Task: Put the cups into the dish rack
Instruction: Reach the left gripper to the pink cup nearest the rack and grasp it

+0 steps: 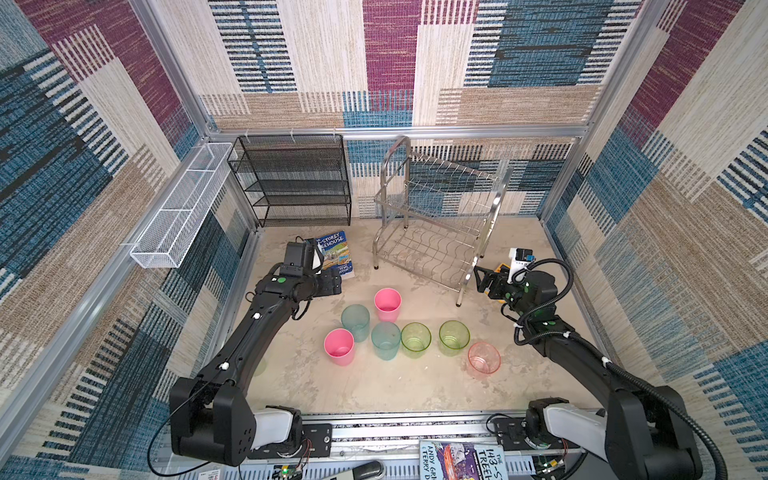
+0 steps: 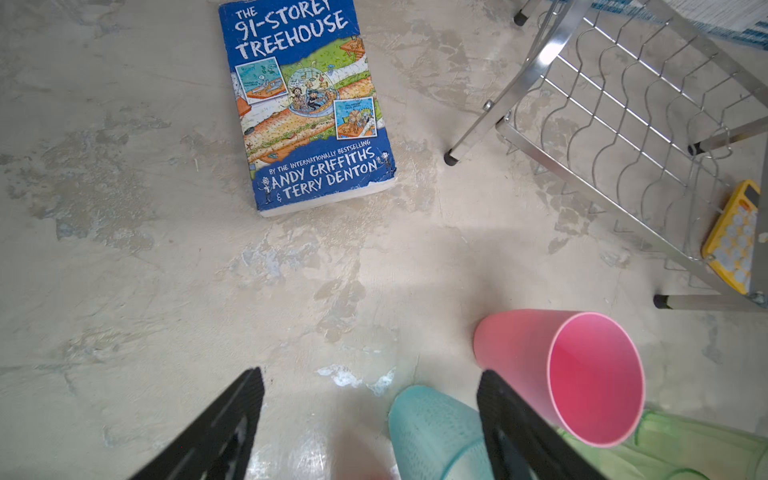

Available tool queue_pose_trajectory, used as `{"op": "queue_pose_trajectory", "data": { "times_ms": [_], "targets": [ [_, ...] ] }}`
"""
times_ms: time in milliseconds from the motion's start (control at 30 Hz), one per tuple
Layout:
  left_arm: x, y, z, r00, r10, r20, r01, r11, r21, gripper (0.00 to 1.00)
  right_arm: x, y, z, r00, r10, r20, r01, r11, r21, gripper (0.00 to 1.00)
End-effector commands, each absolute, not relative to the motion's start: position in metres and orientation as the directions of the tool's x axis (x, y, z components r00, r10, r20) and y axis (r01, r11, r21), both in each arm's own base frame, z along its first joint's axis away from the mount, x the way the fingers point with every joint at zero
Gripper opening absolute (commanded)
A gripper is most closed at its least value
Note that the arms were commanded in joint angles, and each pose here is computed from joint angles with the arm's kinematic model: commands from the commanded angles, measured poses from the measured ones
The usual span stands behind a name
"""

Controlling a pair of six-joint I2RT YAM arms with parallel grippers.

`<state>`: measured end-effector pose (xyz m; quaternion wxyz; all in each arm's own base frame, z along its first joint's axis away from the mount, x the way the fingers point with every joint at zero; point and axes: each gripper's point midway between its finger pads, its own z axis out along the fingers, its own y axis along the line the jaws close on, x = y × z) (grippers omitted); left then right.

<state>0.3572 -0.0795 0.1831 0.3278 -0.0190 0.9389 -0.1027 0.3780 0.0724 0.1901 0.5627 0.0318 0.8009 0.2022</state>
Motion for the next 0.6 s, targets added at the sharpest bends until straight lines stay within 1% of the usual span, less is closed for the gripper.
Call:
{"op": "queue_pose_trajectory", "data": {
  "times_ms": [0,100,267,367,500,567],
  "targets": [
    [0.354,-0.086,0.181,-0.798,-0.074,-0.598,0.068,0.975,-0.21,0.84,0.392,0.072,0.202,-0.318,0.26,-0.912,-0.19,0.925,0.33,0.97],
    [0.353,-0.09,0.181,-0.799,-0.066,-0.597,0.078,0.974,-0.213,0.84,0.407,0.071,0.2,-0.328,0.254,-0.91,-0.173,0.931,0.322,0.95],
    [0.351,-0.093,0.18,-0.803,-0.056,-0.594,0.086,0.974,-0.207,0.84,0.431,0.071,0.202,-0.327,0.25,-0.912,-0.17,0.933,0.316,0.88],
    [0.35,-0.093,0.178,-0.808,-0.052,-0.587,0.084,0.976,-0.202,0.84,0.443,0.068,0.203,-0.325,0.248,-0.913,-0.163,0.936,0.312,0.76],
    [0.349,-0.094,0.174,-0.815,-0.052,-0.577,0.08,0.976,-0.201,0.83,0.458,0.063,0.208,-0.309,0.252,-0.917,-0.163,0.936,0.312,0.56],
    [0.35,-0.095,0.173,-0.818,-0.052,-0.573,0.079,0.976,-0.201,0.83,0.466,0.061,0.21,-0.305,0.247,-0.92,-0.165,0.937,0.307,0.54]
  ]
}}
